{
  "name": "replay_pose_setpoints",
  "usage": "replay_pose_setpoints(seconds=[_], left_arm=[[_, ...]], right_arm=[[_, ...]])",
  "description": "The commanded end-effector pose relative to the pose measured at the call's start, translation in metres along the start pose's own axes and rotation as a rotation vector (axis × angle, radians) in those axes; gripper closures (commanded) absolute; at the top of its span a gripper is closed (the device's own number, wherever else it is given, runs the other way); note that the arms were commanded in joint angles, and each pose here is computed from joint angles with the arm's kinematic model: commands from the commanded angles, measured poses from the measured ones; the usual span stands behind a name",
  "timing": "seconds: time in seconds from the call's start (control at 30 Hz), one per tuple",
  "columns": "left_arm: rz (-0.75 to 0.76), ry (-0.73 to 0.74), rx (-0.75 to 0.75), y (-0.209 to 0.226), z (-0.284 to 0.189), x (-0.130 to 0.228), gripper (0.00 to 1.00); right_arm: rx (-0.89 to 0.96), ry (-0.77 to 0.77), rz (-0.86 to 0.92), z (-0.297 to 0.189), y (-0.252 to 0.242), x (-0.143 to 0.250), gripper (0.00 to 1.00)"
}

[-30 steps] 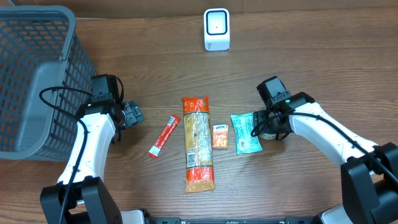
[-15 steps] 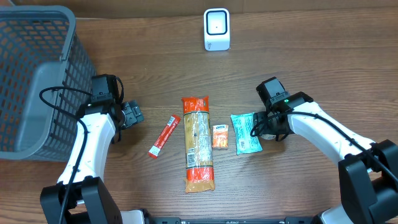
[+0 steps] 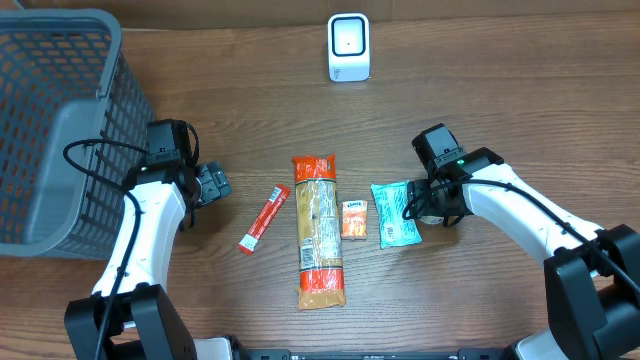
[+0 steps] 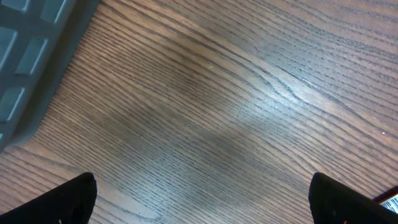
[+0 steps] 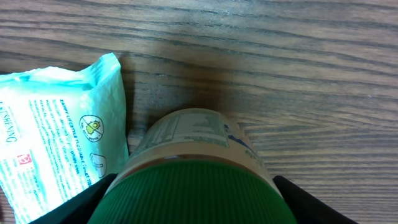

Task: Scan the item barcode
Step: 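Lower the right gripper and grasp the green-lidded jar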

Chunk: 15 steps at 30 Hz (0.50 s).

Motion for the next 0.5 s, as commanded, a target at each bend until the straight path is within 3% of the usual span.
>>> replay_pose_setpoints(seconds=[0.0, 0.47], left_arm=[[0.006, -0.024, 0.013, -0.0017, -0.0051, -0.0057, 0.00], [0.007, -0.024, 0.014, -0.0018, -0.0051, -0.0057, 0.00]], right_arm=[[0.006, 0.008, 0.004, 0.0027, -0.0006, 0.0016, 0.23], [0.017, 0.029, 0.002, 0.0088, -0.0008, 0.0027, 0.23]])
Point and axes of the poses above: each gripper's point midway between its finger pads, its own z axis out along the fingers, its own y axis along the line the jaws close on, x = y × z, the point moved 10 cm from there along -z, back along the fingers, and after that the axes turned 4 degrees about z, right-handed, at the moved point
